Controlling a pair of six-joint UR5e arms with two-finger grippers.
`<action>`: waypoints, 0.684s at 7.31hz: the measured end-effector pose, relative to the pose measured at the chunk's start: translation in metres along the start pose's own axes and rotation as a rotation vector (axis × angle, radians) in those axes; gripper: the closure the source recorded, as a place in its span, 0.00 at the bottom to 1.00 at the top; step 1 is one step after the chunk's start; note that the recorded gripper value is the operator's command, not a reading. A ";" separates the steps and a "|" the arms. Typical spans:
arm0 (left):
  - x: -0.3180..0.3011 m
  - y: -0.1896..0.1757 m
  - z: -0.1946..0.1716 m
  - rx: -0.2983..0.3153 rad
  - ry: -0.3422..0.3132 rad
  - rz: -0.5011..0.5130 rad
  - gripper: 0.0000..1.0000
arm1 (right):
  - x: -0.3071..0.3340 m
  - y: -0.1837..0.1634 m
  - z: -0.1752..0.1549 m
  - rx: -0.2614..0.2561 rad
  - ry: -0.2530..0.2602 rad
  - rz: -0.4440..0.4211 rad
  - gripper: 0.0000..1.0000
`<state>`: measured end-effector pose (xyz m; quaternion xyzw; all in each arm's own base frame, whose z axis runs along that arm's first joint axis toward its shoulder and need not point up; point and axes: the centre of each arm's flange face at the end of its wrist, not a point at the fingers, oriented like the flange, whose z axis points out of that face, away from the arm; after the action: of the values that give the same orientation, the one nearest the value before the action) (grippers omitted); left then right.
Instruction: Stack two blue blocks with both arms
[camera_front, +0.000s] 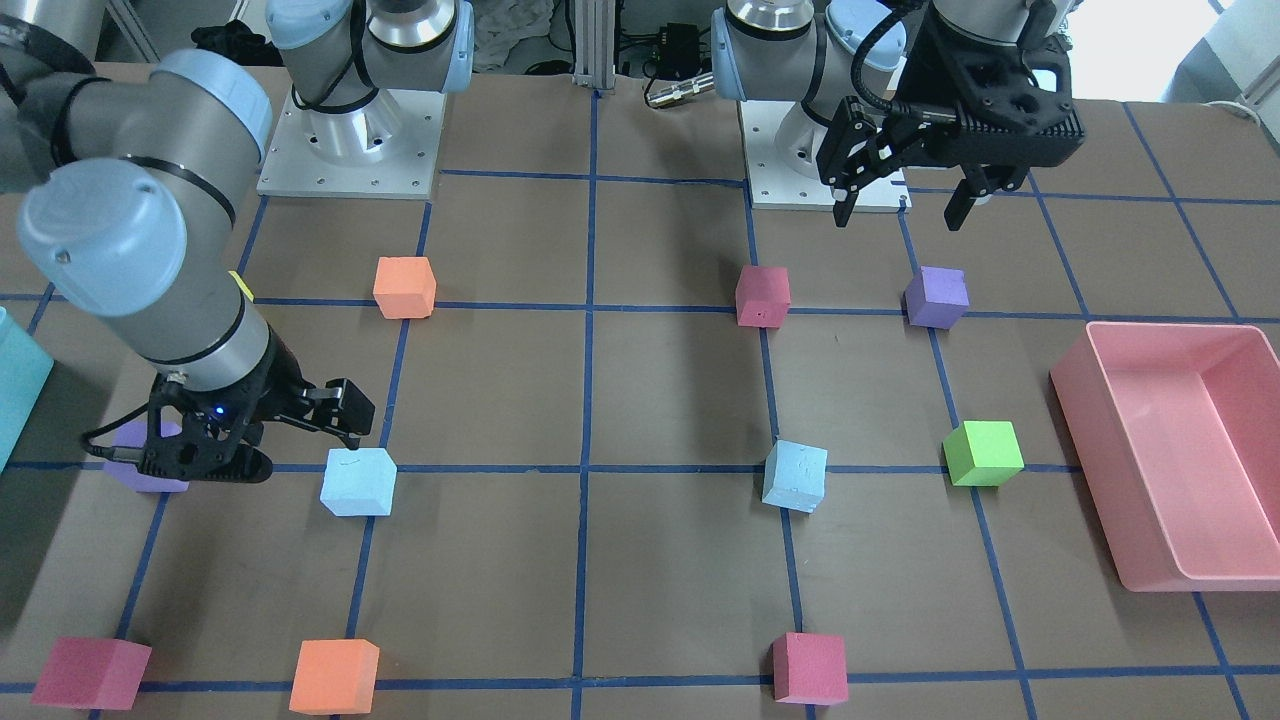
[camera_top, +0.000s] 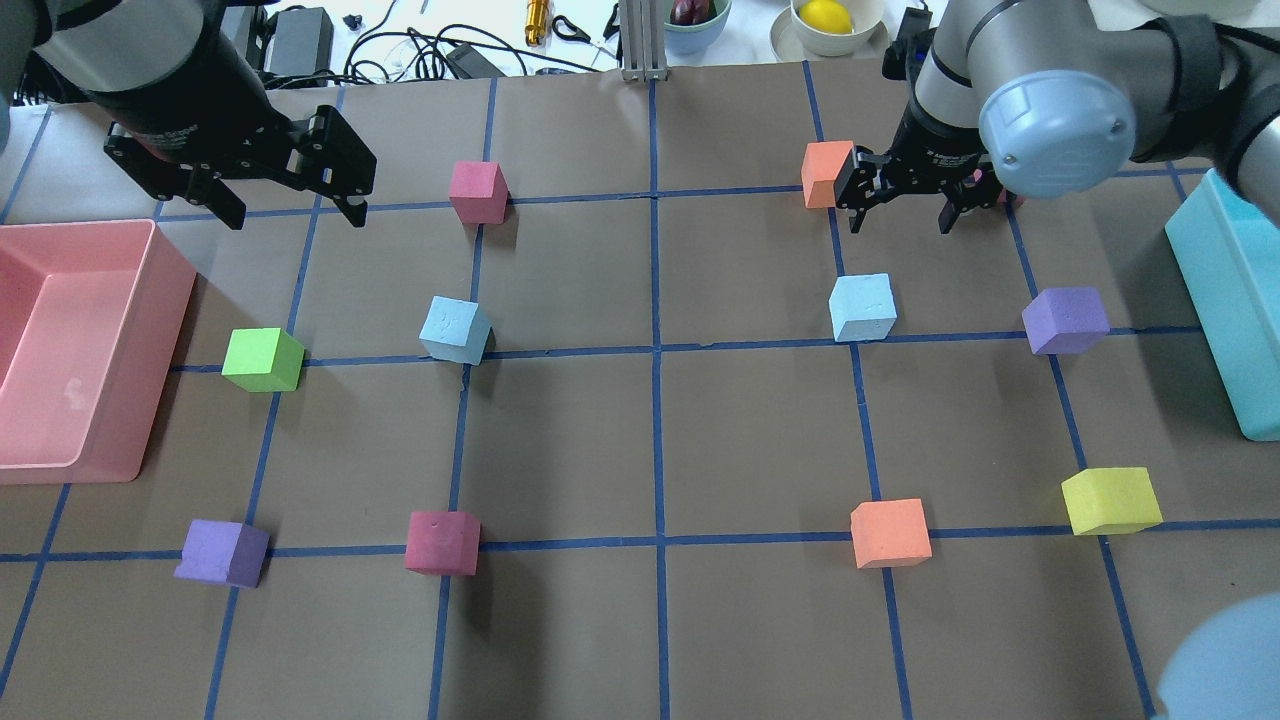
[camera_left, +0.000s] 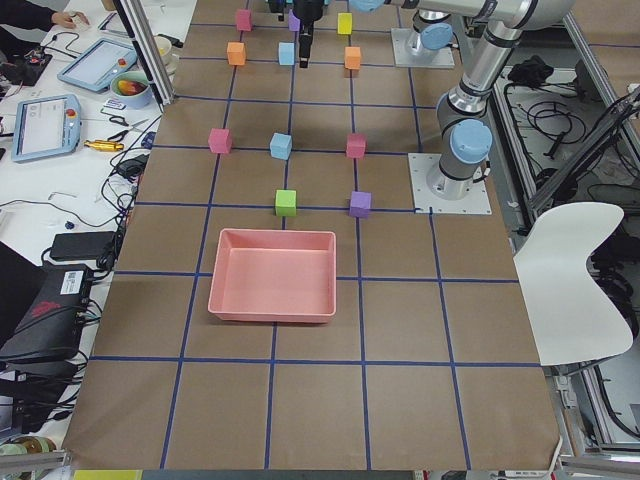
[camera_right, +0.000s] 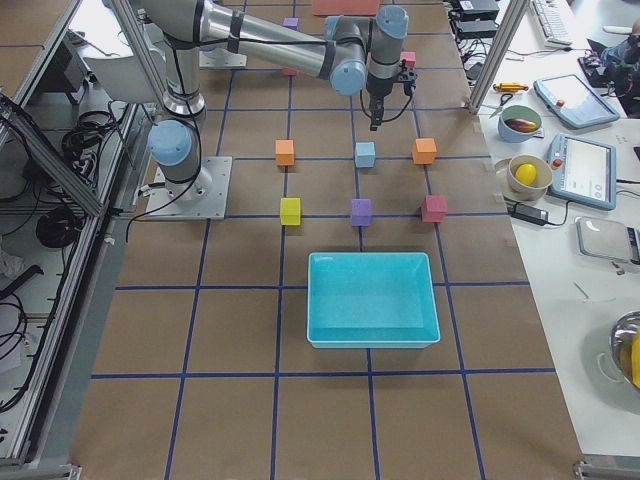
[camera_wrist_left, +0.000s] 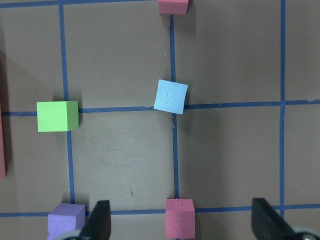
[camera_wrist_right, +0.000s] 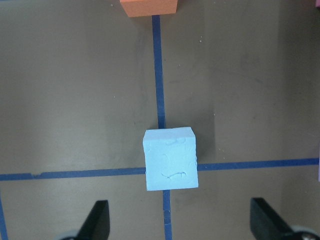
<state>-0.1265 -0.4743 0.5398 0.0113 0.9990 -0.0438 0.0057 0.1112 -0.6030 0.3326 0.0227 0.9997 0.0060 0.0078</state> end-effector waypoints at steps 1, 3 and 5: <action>0.000 0.000 0.001 -0.001 0.001 0.001 0.00 | 0.000 -0.007 0.026 -0.019 -0.003 0.000 0.00; 0.000 -0.001 0.002 -0.003 0.002 0.001 0.00 | 0.000 -0.012 0.068 -0.064 -0.006 0.003 0.00; 0.000 -0.001 0.002 -0.004 0.002 0.001 0.00 | 0.000 -0.011 0.094 -0.091 -0.009 0.007 0.00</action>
<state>-0.1267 -0.4756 0.5375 0.0119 0.9990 -0.0418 0.0049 0.1120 -0.6130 0.2384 0.0256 0.9983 0.0512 0.0132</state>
